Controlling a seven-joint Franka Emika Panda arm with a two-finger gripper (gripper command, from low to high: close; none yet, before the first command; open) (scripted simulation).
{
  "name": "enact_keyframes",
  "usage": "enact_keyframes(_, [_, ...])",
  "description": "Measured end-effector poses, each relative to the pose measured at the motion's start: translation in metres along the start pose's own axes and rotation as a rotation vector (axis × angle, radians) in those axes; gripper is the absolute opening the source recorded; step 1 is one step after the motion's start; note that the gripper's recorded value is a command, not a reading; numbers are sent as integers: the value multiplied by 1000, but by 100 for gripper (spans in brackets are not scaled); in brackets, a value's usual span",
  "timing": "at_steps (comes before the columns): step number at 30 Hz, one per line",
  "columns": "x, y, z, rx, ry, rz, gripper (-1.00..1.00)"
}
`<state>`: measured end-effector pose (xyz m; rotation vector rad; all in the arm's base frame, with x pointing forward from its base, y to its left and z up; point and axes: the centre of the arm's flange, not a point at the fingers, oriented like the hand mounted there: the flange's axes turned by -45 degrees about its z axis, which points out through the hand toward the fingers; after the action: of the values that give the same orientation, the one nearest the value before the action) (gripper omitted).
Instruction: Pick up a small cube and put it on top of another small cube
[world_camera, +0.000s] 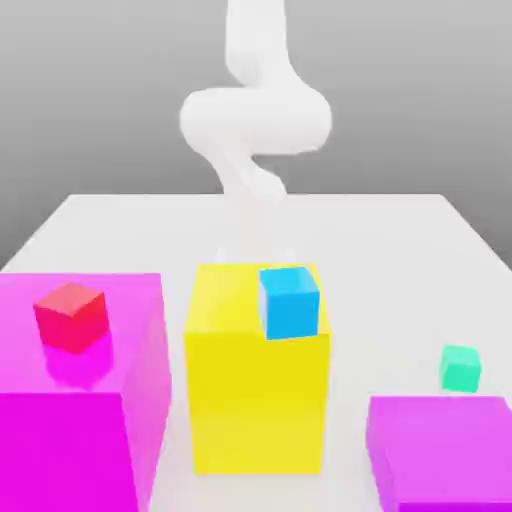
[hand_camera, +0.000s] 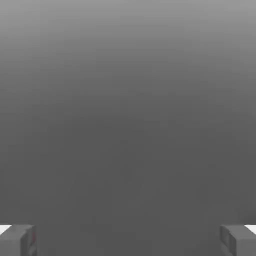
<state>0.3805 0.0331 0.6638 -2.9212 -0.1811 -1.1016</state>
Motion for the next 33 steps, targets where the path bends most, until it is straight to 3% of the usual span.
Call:
enact_keyframes(10, [-96,-160,194,226,-289,-505,0])
enact_keyframes(21, [-329,-299,286,451,-560,-1120,0])
enact_keyframes(28, [-402,-304,337,476,-602,-1195,0])
enact_keyframes(29, [-407,-304,342,476,-602,-1195,-100])
enact_keyframes(33, [-407,-304,342,476,-603,-1195,-100])
